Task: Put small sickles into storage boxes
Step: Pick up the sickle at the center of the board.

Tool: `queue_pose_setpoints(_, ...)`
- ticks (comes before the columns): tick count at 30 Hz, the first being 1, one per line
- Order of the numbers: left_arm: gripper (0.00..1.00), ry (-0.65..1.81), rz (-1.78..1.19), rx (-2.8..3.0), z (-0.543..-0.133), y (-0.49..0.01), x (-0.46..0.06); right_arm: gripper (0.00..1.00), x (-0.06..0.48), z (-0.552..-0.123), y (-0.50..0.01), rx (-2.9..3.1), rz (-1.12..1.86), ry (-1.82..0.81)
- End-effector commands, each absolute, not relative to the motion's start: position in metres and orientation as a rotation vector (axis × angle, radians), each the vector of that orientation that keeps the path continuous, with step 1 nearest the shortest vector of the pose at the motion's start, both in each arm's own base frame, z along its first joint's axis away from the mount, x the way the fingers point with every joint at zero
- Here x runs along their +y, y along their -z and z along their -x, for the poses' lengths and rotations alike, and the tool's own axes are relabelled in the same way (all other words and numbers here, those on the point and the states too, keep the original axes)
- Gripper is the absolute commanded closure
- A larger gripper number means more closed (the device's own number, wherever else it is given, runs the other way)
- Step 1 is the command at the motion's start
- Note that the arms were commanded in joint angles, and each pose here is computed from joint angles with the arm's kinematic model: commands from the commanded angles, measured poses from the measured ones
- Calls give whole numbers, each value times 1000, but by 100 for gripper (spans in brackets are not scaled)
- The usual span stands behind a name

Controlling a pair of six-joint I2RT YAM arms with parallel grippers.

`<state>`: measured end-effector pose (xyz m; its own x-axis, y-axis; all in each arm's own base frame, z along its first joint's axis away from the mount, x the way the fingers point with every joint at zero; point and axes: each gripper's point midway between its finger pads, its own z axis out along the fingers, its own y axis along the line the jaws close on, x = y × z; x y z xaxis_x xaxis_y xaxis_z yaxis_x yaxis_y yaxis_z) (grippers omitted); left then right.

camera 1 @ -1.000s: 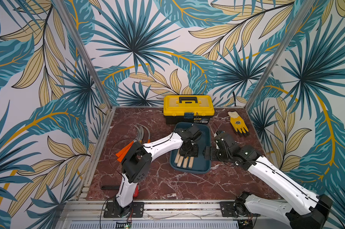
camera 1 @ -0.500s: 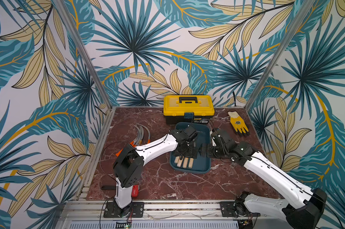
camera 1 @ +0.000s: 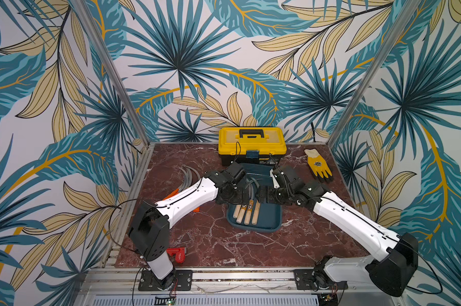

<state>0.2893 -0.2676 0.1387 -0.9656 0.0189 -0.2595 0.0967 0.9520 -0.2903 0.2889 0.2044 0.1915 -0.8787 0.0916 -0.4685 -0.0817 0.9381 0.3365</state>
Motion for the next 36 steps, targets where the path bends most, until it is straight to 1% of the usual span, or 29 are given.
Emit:
queue_pose_setpoints(1,1,417,-80,2825,-292,-143,-251,0,219,-300,-200,2577,28,-536)
queue_pose_setpoints(14,0,368,35,2835,-297,-135,-204,0,253,-320,-187,2615,71,-627)
queue_pose_setpoints(26,9,231,198,2870,-308,-108,-145,0,284,-328,-183,2614,158,-733)
queue_pose_setpoints(31,16,185,255,2910,-316,-91,-127,0,293,-332,-181,2626,200,-750)
queue_pose_setpoints(34,26,160,274,2931,-322,-82,-120,0,297,-334,-179,2633,220,-753)
queue_pose_setpoints(36,34,131,301,2944,-324,-74,-114,0,299,-336,-178,2637,224,-761)
